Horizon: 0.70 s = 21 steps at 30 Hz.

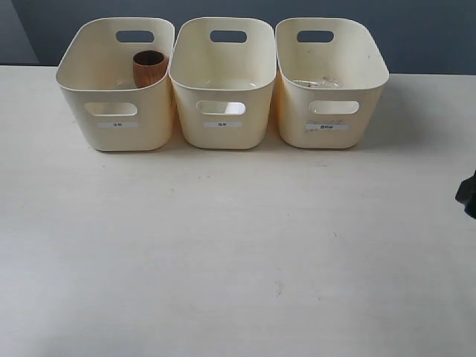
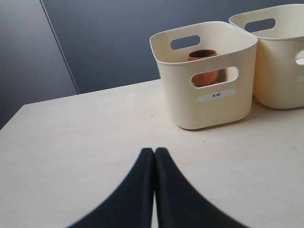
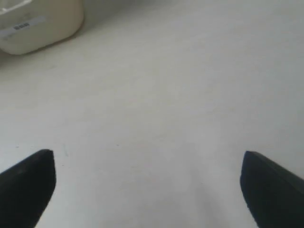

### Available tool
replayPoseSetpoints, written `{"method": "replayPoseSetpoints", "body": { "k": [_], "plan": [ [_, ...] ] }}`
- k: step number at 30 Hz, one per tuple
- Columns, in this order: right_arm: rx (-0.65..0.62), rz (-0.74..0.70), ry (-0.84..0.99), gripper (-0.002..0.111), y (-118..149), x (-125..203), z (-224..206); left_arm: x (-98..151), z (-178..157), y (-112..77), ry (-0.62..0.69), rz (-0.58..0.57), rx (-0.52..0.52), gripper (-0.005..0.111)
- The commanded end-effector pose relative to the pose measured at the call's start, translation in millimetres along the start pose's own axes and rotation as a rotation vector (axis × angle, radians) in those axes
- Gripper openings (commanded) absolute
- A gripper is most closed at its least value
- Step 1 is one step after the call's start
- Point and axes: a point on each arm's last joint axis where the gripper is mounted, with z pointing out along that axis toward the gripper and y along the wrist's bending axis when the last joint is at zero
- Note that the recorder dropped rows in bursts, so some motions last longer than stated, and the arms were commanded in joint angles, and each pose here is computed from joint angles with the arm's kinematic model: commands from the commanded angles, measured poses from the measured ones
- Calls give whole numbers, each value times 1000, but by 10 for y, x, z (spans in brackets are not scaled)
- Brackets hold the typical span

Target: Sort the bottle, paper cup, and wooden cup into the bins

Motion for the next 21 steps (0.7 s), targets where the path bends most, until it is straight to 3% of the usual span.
{"method": "replayPoseSetpoints", "body": {
  "k": [1, 4, 6, 11, 21],
  "plan": [
    [-221, -58, -128, 104, -20, 238, 146, 1, -3, -3, -5, -6, 4, 0],
    [-399, -255, -211, 104, 10, 490, 298, 1, -3, -3, -5, -6, 4, 0],
    [-445, -310, -224, 104, 22, 556, 320, 1, -3, -3, -5, -6, 4, 0],
    [-532, -332, -247, 104, 84, 575, 292, 1, -3, -3, -5, -6, 4, 0],
    [-541, -335, -251, 104, 91, 574, 288, 1, -3, -3, -5, -6, 4, 0]
  ]
}}
